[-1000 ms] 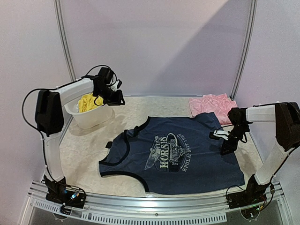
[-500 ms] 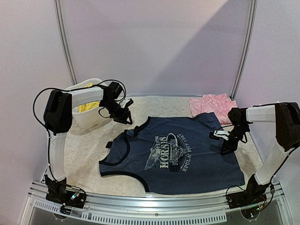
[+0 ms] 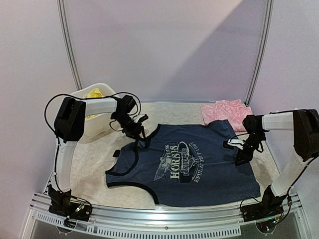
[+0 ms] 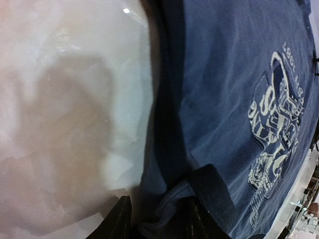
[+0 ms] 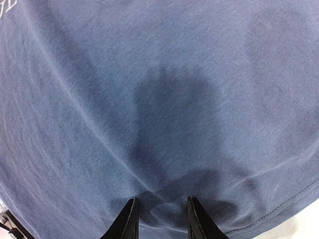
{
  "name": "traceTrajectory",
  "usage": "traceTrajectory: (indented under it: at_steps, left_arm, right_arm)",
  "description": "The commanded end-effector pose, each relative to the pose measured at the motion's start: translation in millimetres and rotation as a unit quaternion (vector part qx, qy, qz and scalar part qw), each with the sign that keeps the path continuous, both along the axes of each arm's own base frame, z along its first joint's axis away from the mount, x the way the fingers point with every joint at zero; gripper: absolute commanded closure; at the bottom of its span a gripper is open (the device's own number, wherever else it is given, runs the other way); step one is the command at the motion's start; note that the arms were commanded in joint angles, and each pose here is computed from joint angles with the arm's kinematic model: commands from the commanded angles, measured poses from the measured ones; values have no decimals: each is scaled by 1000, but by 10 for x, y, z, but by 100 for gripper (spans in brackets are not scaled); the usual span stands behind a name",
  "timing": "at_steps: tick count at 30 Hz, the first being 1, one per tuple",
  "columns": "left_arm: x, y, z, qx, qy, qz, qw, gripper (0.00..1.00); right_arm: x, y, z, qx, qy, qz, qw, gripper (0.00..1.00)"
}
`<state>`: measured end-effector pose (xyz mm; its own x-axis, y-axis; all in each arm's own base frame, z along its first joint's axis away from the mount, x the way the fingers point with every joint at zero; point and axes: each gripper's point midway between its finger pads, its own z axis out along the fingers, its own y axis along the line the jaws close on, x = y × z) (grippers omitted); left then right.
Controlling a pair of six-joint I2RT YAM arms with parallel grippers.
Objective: Fold and stack the mixed laundry pile
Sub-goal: Smooth out the flattened tank top at the center of the board.
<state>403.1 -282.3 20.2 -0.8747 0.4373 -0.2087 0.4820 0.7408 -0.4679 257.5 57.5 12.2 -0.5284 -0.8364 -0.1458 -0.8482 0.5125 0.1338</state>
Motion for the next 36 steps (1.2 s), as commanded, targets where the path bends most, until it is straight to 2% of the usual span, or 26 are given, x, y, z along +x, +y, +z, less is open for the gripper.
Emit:
traceTrajectory:
  at_steps: [1, 7, 9, 13, 20, 27, 30, 33, 36]
  left_arm:
    - [-157, -204, 78, -35, 13, -42, 998, 64]
    - [-201, -157, 134, -35, 22, -42, 998, 94]
    - [-159, -115, 195, -27, 12, -34, 999, 98]
    - [5, 24, 505, -19, -45, -8, 999, 99]
    - [303, 419, 873, -13, -138, 102, 985, 96]
    - [418, 649, 642, 29, -121, 171, 977, 87]
    - [469, 743, 608, 47, -127, 195, 971, 91]
    - [542, 955, 613, 79, -140, 243, 957, 95]
    - [576, 1245, 609, 124, -152, 305, 932, 95]
  right_arm:
    - [-317, -69, -111, -13, 58, -7, 998, 66]
    - [-326, -64, -125, -11, 59, -7, 998, 67]
    - [-338, -64, -131, -11, 61, -7, 998, 67]
    - [-354, -67, -140, -11, 62, -7, 998, 67]
    - [-338, -76, -160, -14, 59, -7, 998, 67]
    - [-333, -79, -196, -17, 67, -10, 998, 67]
    - [-342, -84, -188, -18, 66, -10, 998, 67]
    - [-351, -88, -184, -19, 66, -8, 998, 67]
    - [-342, -82, -173, -17, 63, -11, 998, 67]
